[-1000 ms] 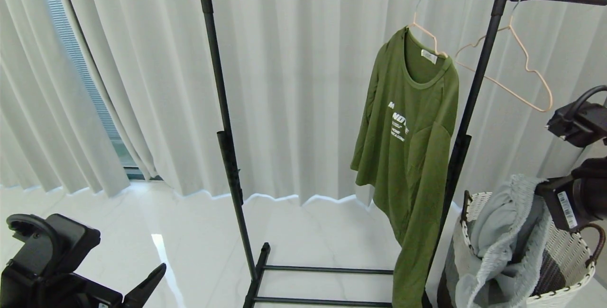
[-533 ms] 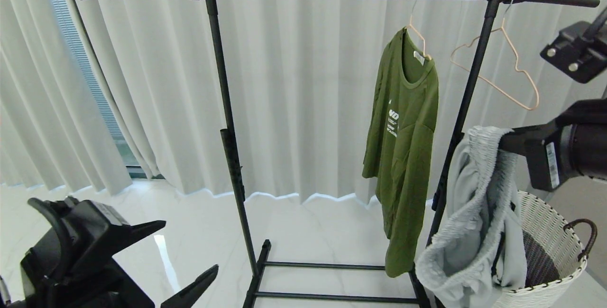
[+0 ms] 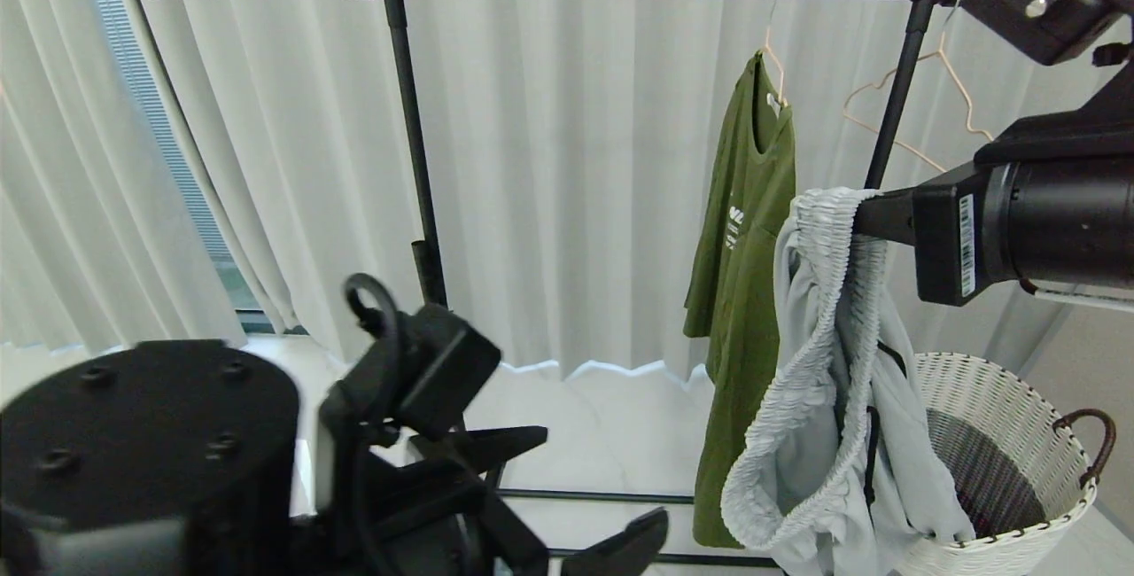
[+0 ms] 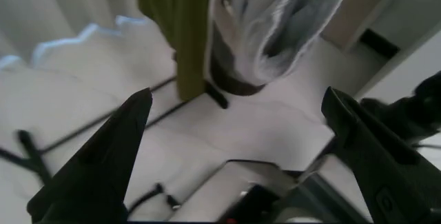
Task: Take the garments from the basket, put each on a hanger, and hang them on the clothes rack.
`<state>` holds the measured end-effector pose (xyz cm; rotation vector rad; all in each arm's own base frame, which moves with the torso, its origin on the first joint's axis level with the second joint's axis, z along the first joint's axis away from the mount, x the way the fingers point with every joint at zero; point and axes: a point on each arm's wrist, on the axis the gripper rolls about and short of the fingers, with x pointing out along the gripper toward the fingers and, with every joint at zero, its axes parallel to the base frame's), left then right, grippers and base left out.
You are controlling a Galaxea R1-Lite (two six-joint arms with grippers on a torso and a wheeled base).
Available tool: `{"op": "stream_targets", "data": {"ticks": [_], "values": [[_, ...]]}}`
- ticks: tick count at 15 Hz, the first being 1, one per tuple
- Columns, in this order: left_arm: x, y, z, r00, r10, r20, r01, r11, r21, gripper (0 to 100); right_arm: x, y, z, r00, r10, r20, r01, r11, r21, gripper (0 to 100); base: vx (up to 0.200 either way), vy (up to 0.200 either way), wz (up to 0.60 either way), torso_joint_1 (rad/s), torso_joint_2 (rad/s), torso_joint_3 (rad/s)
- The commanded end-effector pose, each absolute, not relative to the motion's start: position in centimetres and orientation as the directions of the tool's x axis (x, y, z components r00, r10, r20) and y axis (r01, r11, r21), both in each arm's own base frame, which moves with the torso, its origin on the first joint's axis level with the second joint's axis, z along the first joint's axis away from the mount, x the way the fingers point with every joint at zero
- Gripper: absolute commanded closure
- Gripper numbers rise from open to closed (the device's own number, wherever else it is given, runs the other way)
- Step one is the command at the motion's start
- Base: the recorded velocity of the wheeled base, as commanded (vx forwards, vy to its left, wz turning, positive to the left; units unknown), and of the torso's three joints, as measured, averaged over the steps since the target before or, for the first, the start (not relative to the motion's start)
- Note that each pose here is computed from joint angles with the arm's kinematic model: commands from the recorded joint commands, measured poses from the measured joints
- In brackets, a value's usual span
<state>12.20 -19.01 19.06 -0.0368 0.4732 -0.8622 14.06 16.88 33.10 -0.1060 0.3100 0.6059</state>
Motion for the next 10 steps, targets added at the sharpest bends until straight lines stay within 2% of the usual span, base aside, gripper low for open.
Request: {"op": "stream_targets", "data": {"ticks": [1,3,5,8,10], "values": [[14.1,-24.9,16.6,0.497,-0.732,-0.466,0.716,0.649,-0.258,0,14.0,16.9,33.3,0.776,0.549,-0.311,-0.578,0.816,-0.002,100,0.0,0.0,0.0,0.0,0.0,0.0],[15.3,-26.8,15.4,0.504,-0.733,-0.456,0.706,0.654,-0.271,0,13.9,16.9,33.3,0.777,0.549,-0.309,-0.574,0.819,0.014,100,0.0,0.0,0.0,0.0,0.0,0.0],[17.9,-28.9,12.7,0.531,-0.709,-0.463,0.633,0.696,-0.339,0,13.9,16.8,33.4,0.777,0.55,-0.306,-0.569,0.822,0.032,100,0.0,0.0,0.0,0.0,0.0,0.0],[18.2,-29.3,11.1,0.535,-0.68,-0.501,0.611,0.721,-0.327,0,13.8,16.6,33.5,0.779,0.55,-0.3,-0.566,0.823,0.041,100,0.0,0.0,0.0,0.0,0.0,0.0],[18.5,-29.0,10.9,0.543,-0.668,-0.509,0.56,0.739,-0.373,0,13.7,16.5,33.6,0.78,0.551,-0.296,-0.561,0.826,0.06,100,0.0,0.0,0.0,0.0,0.0,0.0]]}}
